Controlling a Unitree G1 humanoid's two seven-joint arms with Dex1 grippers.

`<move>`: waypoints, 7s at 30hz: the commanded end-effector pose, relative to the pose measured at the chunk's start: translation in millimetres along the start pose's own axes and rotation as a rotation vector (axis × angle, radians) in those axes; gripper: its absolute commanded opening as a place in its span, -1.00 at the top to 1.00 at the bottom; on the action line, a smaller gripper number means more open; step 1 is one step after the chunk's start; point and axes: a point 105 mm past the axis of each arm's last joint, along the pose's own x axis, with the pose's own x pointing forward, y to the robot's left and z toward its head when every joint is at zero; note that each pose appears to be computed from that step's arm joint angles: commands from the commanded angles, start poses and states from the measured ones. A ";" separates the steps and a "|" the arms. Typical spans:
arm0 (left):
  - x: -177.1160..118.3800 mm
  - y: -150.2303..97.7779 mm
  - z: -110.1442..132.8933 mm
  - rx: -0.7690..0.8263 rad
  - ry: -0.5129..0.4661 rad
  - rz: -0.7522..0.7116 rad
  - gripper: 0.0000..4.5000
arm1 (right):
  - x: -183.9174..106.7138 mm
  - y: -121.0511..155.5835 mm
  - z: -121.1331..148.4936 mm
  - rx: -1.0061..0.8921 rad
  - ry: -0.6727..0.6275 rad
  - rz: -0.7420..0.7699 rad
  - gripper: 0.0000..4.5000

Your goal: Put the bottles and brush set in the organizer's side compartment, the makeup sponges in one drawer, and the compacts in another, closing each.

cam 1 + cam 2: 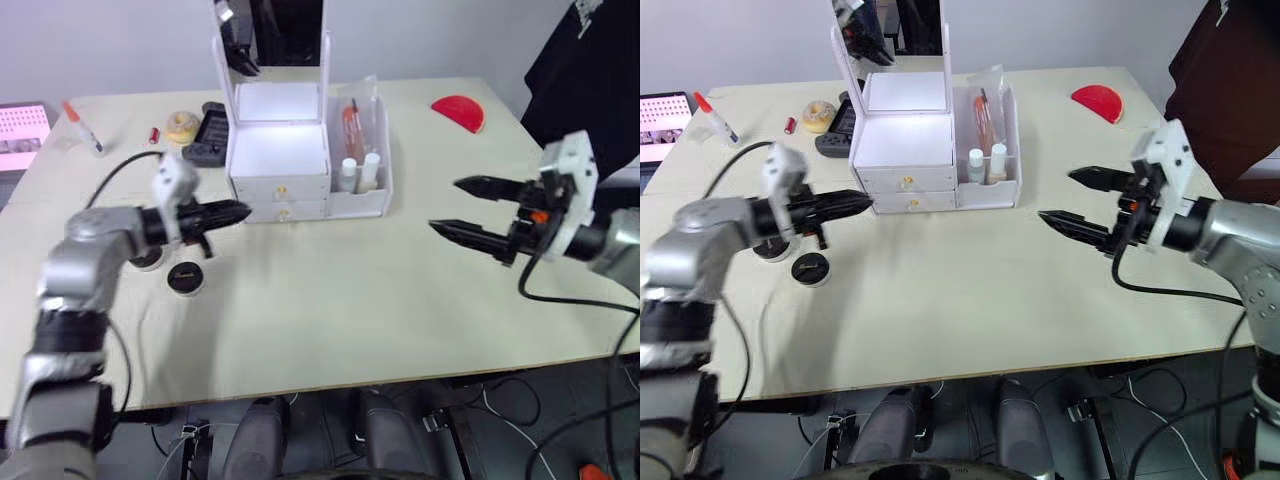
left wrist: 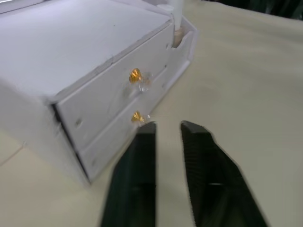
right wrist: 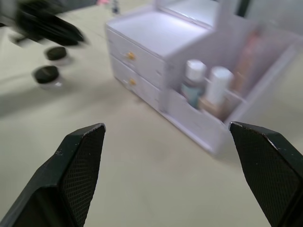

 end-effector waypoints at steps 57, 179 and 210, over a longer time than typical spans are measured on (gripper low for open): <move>40.9 -102.3 -71.0 -0.098 -0.057 0.655 -0.96 | 67.4 -1.9 14.6 -0.062 -0.092 0.099 -1.00; 196.1 -55.0 -41.0 0.026 -0.197 0.801 0.27 | 72.3 29.1 7.1 -0.062 -0.046 0.216 -1.00; 143.0 -125.6 -57.9 0.203 -0.109 0.504 0.86 | 75.2 26.8 9.7 -0.073 -0.046 0.230 -1.00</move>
